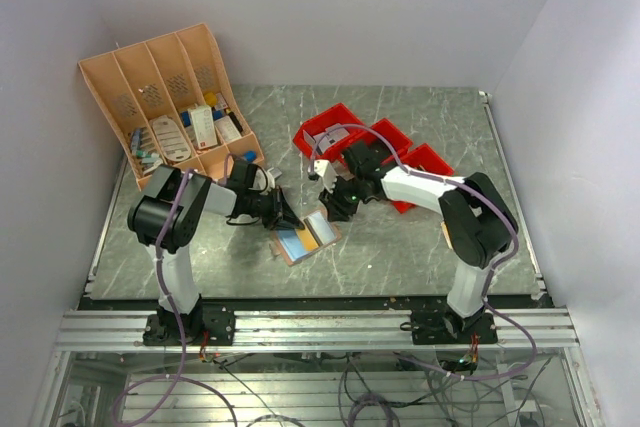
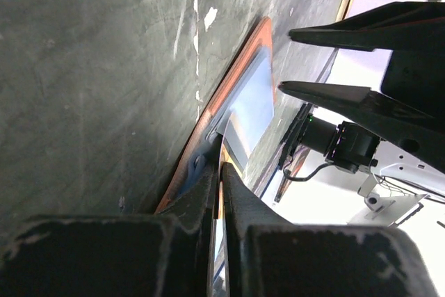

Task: Put the credit cards into the card holder
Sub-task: Insert the credit card into the card holder.

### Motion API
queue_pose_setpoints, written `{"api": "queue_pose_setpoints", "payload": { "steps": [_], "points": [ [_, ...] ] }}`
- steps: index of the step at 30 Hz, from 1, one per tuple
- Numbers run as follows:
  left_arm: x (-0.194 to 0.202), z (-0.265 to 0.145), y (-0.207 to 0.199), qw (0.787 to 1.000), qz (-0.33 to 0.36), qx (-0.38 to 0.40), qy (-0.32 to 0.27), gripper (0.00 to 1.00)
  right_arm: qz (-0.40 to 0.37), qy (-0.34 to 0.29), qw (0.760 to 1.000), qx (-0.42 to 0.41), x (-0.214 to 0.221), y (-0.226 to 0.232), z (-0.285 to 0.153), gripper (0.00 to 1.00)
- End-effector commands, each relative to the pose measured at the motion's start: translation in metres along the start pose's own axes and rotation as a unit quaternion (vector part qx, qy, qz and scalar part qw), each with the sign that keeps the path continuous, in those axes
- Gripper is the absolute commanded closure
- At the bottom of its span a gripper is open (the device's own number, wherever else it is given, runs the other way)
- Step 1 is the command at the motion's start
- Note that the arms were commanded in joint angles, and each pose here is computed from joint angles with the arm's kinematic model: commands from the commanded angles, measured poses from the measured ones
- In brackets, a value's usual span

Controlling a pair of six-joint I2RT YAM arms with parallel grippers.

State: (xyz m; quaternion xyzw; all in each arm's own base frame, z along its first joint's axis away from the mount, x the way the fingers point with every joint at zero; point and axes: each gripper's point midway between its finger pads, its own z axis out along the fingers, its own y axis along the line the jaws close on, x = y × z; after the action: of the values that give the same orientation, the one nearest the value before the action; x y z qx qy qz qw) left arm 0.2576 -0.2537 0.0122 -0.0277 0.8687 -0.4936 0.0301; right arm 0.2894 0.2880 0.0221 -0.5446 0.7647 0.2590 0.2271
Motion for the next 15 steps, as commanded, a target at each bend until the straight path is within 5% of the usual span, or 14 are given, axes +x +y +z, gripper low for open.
{"api": "queue_pose_setpoints", "payload": {
  "steps": [1, 6, 11, 15],
  "points": [
    [0.005, 0.01, 0.028, 0.999, -0.011, -0.05, -0.004, 0.86, -0.049, -0.028, 0.997, 0.047, -0.024, -0.005, -0.027, 0.64],
    [0.005, 0.009, 0.028, 0.999, -0.009, -0.051, -0.003, 0.86, -0.109, -0.079, 0.99, -0.037, -0.041, 0.037, -0.034, 0.68],
    [0.005, 0.009, 0.028, 0.999, -0.007, -0.052, -0.002, 0.85, -0.2, -0.097, 0.97, -0.095, -0.056, 0.095, -0.015, 0.99],
    [0.007, 0.009, 0.029, 0.999, -0.008, -0.051, -0.002, 0.84, -0.212, -0.075, 0.97, -0.09, -0.058, 0.112, 0.01, 1.0]
  ]
}}
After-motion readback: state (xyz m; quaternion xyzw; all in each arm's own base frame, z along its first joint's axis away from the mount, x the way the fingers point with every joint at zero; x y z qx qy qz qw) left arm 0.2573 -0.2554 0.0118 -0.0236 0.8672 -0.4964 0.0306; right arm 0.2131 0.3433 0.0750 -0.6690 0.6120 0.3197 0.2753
